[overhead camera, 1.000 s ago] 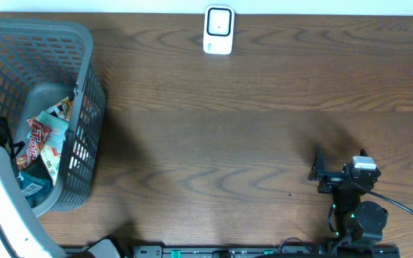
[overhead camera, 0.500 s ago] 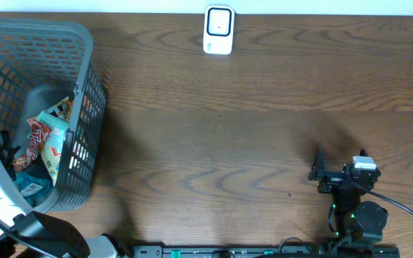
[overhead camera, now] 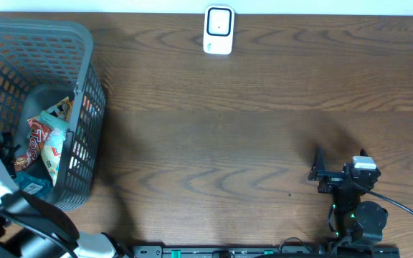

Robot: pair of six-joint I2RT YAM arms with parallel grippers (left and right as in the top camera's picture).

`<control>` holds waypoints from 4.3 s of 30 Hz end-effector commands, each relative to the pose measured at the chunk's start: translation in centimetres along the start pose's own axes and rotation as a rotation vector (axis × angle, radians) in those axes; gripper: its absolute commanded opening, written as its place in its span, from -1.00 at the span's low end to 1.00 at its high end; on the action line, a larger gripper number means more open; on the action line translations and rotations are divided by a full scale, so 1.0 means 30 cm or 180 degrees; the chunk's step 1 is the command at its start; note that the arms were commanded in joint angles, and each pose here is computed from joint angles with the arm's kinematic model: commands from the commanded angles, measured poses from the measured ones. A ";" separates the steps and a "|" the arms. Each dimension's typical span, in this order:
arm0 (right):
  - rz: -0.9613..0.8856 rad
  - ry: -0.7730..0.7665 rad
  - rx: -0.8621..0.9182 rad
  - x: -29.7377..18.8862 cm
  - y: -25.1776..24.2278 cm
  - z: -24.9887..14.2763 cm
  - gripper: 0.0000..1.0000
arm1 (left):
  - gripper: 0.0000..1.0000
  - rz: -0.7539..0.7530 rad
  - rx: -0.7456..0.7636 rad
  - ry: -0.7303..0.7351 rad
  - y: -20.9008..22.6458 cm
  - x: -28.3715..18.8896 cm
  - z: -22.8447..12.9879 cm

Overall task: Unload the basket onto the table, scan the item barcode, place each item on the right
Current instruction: 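Lower the left gripper into the basket and grasp the blue bottle, then lift the blue bottle out and set it upright on the table centre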

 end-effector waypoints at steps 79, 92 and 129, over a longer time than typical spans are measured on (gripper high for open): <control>0.0032 -0.0007 -0.0039 0.000 0.006 -0.002 0.98 | -0.45 -0.4346 0.1756 0.2251 0.132 -0.991 -0.560; 0.0032 -0.0007 -0.0039 0.000 0.006 -0.002 0.99 | -0.46 -0.3164 0.3259 0.2045 0.178 -0.766 -1.224; 0.0032 -0.0007 -0.0039 0.000 0.006 -0.002 0.99 | 0.98 -0.2648 0.5767 -0.0479 0.407 -0.394 -1.615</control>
Point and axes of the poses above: each gripper's point midway between its finger pads, its own x axis out along the fingers, its own y axis along the line the jaws close on, z = x × y, the point moved 5 cm from there along -x, back along the fingers, and after that the axes turned 4 degrees about -x, right-handed, at the moved point
